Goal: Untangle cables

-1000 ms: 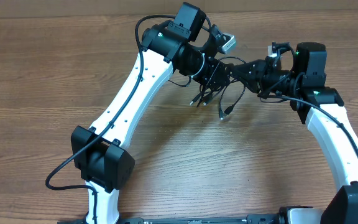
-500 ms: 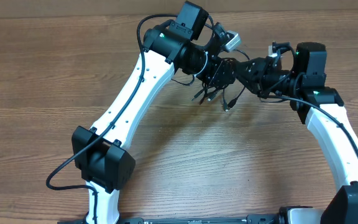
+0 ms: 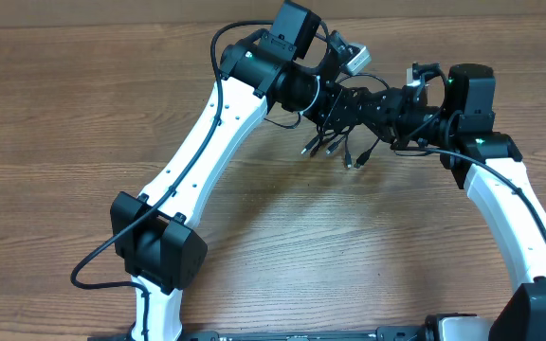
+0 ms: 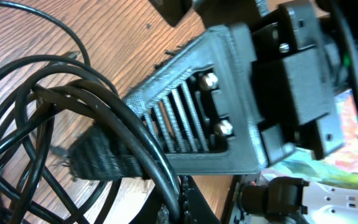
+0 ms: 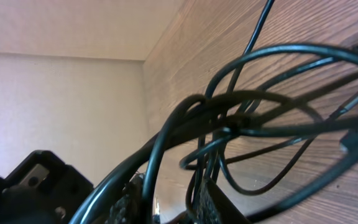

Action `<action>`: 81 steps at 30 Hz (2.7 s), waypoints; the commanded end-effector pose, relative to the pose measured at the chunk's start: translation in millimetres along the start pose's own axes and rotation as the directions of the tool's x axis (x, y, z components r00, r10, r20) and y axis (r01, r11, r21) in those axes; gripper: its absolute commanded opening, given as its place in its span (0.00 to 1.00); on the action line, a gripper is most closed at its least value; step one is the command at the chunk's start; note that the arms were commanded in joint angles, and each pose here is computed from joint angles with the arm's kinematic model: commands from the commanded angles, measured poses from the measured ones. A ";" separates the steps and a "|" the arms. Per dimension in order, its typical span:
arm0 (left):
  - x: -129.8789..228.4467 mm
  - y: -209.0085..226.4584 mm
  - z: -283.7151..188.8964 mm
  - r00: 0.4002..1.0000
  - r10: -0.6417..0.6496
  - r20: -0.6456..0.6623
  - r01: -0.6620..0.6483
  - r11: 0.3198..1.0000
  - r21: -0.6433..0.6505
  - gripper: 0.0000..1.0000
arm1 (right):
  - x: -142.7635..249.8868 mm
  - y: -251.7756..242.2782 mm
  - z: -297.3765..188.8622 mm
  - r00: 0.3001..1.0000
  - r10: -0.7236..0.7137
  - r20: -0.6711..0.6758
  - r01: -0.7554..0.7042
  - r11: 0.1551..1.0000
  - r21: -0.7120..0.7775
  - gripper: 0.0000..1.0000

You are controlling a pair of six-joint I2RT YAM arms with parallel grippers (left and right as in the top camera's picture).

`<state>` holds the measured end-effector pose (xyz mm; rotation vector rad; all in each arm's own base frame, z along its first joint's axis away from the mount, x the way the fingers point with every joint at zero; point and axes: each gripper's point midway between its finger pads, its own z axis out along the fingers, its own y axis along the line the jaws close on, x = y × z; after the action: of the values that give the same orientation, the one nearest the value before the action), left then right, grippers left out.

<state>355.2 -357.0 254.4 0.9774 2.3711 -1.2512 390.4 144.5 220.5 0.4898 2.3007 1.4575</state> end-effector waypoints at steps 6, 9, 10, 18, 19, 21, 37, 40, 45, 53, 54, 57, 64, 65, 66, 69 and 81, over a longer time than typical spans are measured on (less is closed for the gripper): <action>-8.4 -32.0 -3.7 0.999 0.025 0.030 -0.028 0.993 0.117 0.04 | -4.5 7.0 0.2 0.998 -0.055 0.029 0.054 0.998 0.008 0.04; -7.5 -19.7 -2.7 0.999 0.018 0.026 -0.019 0.999 0.046 0.04 | -1.3 9.4 0.3 0.998 -0.055 0.012 0.055 0.998 -0.007 0.04; -6.2 -12.9 -2.5 1.000 0.011 0.022 -0.012 1.000 0.007 0.04 | 0.5 10.8 0.2 0.998 -0.056 0.001 0.056 0.998 -0.016 0.04; 17.3 68.4 -23.3 0.985 -0.171 0.015 0.158 0.871 -0.466 0.04 | 9.2 21.9 -10.7 0.995 -0.054 -0.081 0.044 0.993 -0.112 0.04; 21.4 76.6 -28.2 0.981 -0.194 0.020 0.176 0.838 -0.516 0.04 | 7.4 21.9 -14.2 0.995 -0.050 -0.082 0.040 0.992 -0.121 0.04; 35.7 93.8 -41.9 0.970 -0.242 0.014 0.197 0.754 -0.627 0.04 | -0.6 20.7 -28.0 0.996 -0.034 -0.079 0.022 0.988 -0.152 0.04; 50.9 80.6 -35.6 0.970 -0.227 -0.091 0.136 0.811 -0.569 0.04 | -37.7 -6.4 -88.8 0.997 -0.070 0.038 0.076 0.980 -0.185 0.68; 48.3 68.1 -27.5 0.976 -0.181 -0.118 0.101 0.866 -0.490 0.04 | -34.2 -9.7 -88.1 0.996 -0.089 0.032 0.093 0.980 -0.177 0.89; 42.1 42.1 -15.5 0.982 -0.141 -0.124 0.094 0.940 -0.328 0.04 | -27.5 -15.0 -87.0 0.996 -0.086 0.013 0.087 0.982 -0.165 0.99; 28.4 17.8 -24.1 0.990 -0.108 -0.086 0.093 0.981 -0.168 0.04 | -8.0 -26.9 -83.0 0.997 -0.063 -0.044 0.056 0.990 -0.132 1.00; 26.1 16.4 -27.9 0.991 -0.108 -0.075 0.095 0.983 -0.157 0.04 | -6.0 -28.1 -81.6 0.997 -0.053 -0.051 0.046 0.991 -0.124 1.00; 17.9 12.3 -40.0 0.993 -0.114 -0.039 0.109 0.989 -0.102 0.04 | 1.3 -30.4 -73.5 0.996 -0.043 -0.074 0.035 0.995 -0.094 1.00; 6.4 14.0 -67.3 0.987 -0.156 0.026 0.156 0.988 0.009 0.04 | 20.9 -34.0 -44.0 0.988 -0.084 -0.129 0.085 0.996 0.001 1.00; 6.2 15.4 -70.8 0.986 -0.166 0.031 0.165 0.986 0.018 0.04 | 22.9 -35.9 -40.1 0.987 -0.091 -0.132 0.095 0.995 0.022 1.00; 6.0 16.6 -74.4 0.984 -0.176 0.036 0.175 0.984 0.028 0.04 | 24.8 -37.7 -36.2 0.986 -0.099 -0.135 0.106 0.993 0.043 1.00; 6.3 19.8 -85.2 0.977 -0.209 0.048 0.206 0.977 0.060 0.04 | 28.6 -42.3 -28.3 0.983 -0.116 -0.139 0.129 0.987 0.092 1.00; 17.2 28.1 -96.7 0.952 -0.305 0.028 0.304 0.951 0.054 0.04 | 43.1 -38.5 -3.7 0.964 -0.206 -0.170 0.231 0.963 0.141 1.00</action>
<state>375.0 -256.8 253.5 0.5588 2.6383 -1.3771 343.4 142.8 175.3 0.2085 2.5351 1.2895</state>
